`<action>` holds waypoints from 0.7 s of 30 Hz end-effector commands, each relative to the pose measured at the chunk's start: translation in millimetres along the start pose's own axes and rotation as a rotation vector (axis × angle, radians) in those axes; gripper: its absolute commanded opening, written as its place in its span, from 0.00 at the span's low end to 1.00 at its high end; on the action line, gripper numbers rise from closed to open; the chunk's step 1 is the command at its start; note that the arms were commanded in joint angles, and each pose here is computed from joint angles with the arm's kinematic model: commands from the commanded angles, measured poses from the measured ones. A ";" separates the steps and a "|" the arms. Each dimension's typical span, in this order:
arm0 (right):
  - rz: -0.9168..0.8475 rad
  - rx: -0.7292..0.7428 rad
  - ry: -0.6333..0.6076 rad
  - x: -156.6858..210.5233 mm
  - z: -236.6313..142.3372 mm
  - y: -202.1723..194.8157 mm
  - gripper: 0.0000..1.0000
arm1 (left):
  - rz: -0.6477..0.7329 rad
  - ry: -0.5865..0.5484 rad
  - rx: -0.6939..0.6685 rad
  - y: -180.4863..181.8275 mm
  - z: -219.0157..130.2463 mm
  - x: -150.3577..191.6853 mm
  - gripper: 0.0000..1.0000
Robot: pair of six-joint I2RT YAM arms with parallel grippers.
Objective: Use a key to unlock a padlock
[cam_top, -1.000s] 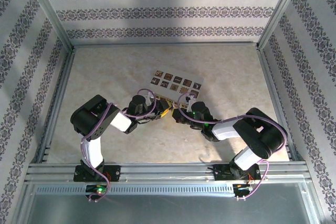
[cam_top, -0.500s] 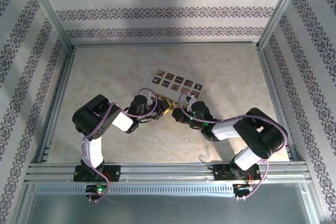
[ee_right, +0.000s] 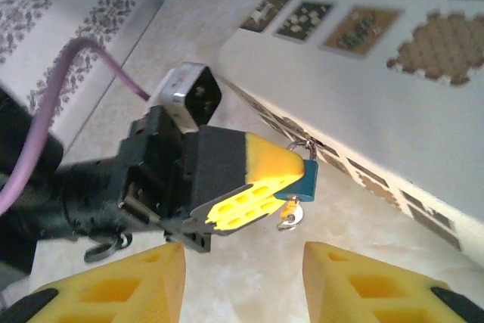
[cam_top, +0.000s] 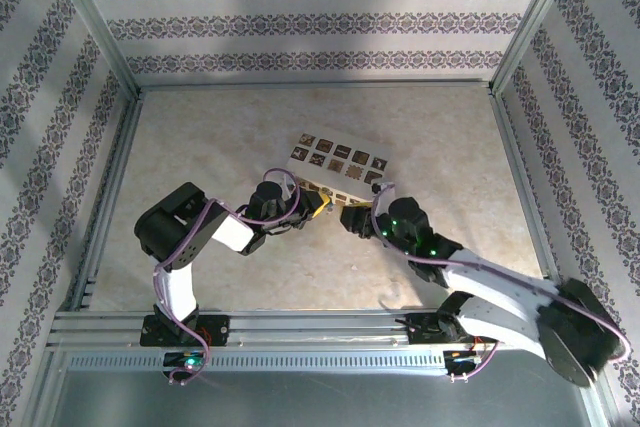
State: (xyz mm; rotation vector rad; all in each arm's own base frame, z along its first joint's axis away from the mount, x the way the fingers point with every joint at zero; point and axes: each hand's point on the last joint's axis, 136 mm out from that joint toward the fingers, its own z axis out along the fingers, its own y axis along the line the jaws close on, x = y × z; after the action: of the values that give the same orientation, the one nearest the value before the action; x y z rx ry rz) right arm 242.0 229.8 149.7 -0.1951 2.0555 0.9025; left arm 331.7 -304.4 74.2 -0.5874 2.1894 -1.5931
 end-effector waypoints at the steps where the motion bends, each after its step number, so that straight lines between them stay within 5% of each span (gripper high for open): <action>1: -0.391 0.092 0.051 7.2 -19.5 -4.9 0.51 | 0.016 -0.008 0.059 -28.9 -6.0 3.2 0.03; 11: -1.144 0.096 0.075 20.6 -13.5 20.4 0.64 | -0.031 -0.024 0.028 -33.3 -17.9 4.2 0.00; 15: -1.334 0.113 0.107 27.6 0.7 18.4 0.71 | -0.034 -0.022 0.027 -37.7 -20.0 5.6 0.00; 21: -1.469 0.151 0.129 27.0 21.3 13.0 0.67 | -0.046 -0.018 0.021 -38.7 -20.5 7.0 0.00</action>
State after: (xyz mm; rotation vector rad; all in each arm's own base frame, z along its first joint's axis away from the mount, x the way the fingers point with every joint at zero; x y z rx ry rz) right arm 217.1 247.6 103.0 -1.4382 1.5823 -0.0945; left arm 323.2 -294.9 95.5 -0.6866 2.2059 -1.5709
